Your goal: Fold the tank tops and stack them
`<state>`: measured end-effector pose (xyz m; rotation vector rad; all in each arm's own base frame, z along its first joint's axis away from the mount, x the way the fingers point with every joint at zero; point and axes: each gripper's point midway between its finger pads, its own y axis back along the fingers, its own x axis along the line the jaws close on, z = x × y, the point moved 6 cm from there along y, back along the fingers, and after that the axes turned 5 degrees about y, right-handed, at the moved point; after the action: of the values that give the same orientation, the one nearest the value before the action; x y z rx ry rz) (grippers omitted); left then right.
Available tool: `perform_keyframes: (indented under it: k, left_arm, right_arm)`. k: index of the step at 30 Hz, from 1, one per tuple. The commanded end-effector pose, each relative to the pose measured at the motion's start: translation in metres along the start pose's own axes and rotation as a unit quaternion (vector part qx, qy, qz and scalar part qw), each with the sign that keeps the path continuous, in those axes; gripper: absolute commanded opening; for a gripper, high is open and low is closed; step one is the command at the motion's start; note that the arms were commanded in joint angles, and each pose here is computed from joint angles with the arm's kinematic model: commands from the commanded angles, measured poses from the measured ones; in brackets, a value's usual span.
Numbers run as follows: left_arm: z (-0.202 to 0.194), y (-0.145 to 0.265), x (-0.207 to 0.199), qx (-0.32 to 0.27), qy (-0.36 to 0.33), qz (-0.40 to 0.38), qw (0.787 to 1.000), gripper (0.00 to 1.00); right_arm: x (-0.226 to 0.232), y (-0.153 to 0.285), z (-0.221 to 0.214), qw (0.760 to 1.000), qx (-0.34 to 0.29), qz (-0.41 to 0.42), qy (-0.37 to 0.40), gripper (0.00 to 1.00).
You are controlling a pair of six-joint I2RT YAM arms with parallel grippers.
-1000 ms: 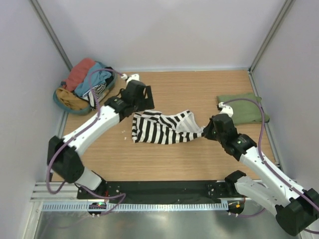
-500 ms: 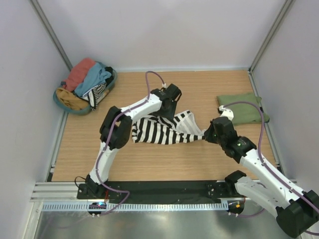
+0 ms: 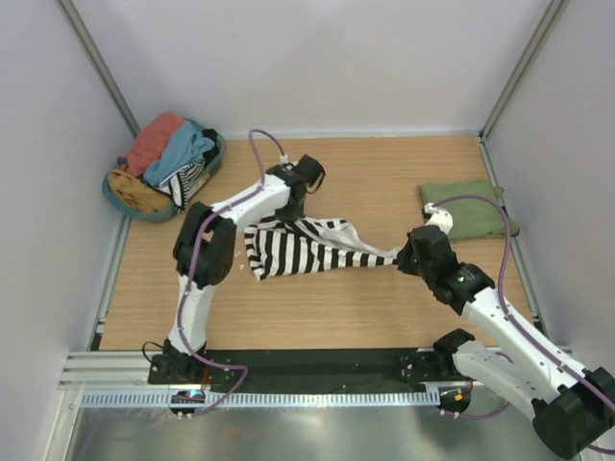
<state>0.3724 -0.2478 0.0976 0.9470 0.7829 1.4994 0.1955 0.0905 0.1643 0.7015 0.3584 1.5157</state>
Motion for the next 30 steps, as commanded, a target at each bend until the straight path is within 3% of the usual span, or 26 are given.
perform_keyframes:
  k: [1, 5, 6, 8, 10, 12, 13, 14, 19, 25, 30]
  left_arm:
    - [0.069, 0.067, 0.067, -0.113, 0.14, -0.027, 0.983, 0.0]
    - [0.1, 0.112, 0.112, -0.166, 0.212, -0.07, 0.961, 0.02]
    - [0.107, 0.128, 0.119, -0.181, 0.212, -0.079, 0.957, 0.05]
    - [0.112, 0.141, 0.128, -0.186, 0.209, -0.082, 0.957, 0.22]
    - [0.113, 0.156, 0.136, -0.19, 0.199, -0.074, 0.959, 0.25]
    - [0.109, 0.161, 0.14, -0.189, 0.196, -0.07, 0.96, 0.51]
    - [0.106, 0.161, 0.14, -0.189, 0.197, -0.075, 0.959, 0.72]
    - [0.103, 0.165, 0.137, -0.186, 0.194, -0.096, 0.958, 0.75]
    - [0.073, 0.148, 0.1, -0.147, 0.146, -0.151, 0.967, 0.78]
    - [0.047, 0.119, 0.043, -0.105, 0.059, -0.152, 0.981, 0.76]
    - [0.043, 0.099, 0.008, -0.082, 0.033, -0.16, 0.983, 0.75]
  right_arm:
    - [-0.003, -0.008, 0.022, 0.998, -0.041, -0.043, 0.003, 0.01]
    - [0.009, -0.015, 0.054, 0.996, -0.055, -0.063, 0.004, 0.01]
    - [0.011, -0.015, 0.06, 0.996, -0.058, -0.061, 0.004, 0.01]
    - [0.016, -0.009, 0.073, 0.996, -0.075, -0.055, 0.002, 0.01]
    - [0.019, -0.003, 0.081, 0.995, -0.09, -0.043, -0.001, 0.01]
    - [0.018, 0.007, 0.085, 0.994, -0.108, -0.034, -0.008, 0.01]
    - [0.018, 0.01, 0.086, 0.993, -0.112, -0.029, -0.008, 0.01]
    - [0.017, 0.013, 0.084, 0.993, -0.112, -0.022, -0.009, 0.01]
    - [0.012, 0.015, 0.069, 0.996, -0.092, -0.019, -0.005, 0.01]
    - [0.005, 0.015, 0.049, 0.997, -0.07, -0.017, -0.002, 0.01]
    - [0.002, 0.007, 0.032, 0.999, -0.05, -0.013, -0.003, 0.01]
